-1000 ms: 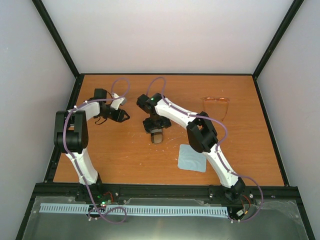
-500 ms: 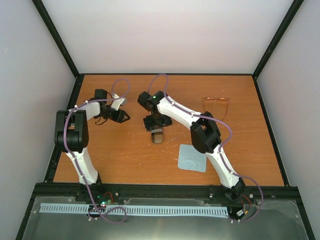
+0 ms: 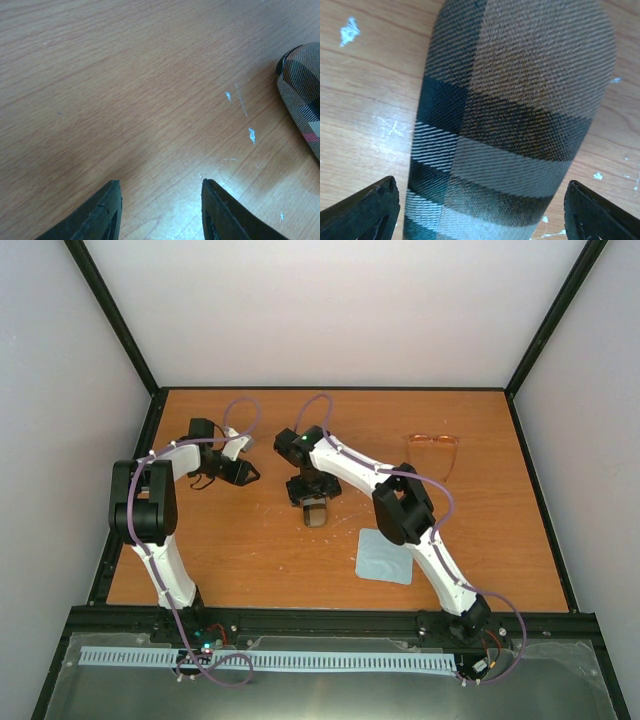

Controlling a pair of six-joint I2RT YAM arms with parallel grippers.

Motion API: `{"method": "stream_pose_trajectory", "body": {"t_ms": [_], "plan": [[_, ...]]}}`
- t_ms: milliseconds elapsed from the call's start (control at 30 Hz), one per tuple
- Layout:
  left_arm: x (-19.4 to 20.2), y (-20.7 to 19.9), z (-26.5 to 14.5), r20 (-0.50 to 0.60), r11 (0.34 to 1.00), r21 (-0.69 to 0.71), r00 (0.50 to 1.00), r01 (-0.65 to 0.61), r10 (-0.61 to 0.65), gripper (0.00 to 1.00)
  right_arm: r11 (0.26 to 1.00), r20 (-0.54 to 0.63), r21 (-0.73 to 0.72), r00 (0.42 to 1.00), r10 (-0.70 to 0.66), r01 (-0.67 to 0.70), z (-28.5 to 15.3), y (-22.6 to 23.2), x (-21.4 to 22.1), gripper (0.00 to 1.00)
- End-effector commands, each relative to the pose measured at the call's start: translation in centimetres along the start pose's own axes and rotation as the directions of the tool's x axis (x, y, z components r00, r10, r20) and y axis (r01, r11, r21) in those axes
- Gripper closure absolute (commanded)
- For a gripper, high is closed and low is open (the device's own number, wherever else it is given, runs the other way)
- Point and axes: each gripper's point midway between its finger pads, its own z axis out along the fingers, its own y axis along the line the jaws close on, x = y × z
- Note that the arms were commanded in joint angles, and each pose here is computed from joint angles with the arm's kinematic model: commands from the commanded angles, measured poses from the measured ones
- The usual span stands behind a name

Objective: Organize the sunglasses
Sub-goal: Pick up the sunglasses case from the center of the board.

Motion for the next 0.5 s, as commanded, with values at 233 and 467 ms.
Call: {"method": "stream_pose_trajectory", "body": {"t_ms": [233,467], "plan": [[0.2,0.0,0.5,-0.009,1.000,0.022,1.000,-0.011,0.011,0.54,0.999,-0.006,0.031,1.000,0.008,-0.008,0.4,-0.5,-0.1,0.36],[-0.4,-1.6,0.2,0.010,0.994,0.108,1.000,0.006,-0.007,0.54,0.999,0.018,-0.039,1.000,-0.012,0.012,-1.1,0.0,-0.4,0.52]]}}
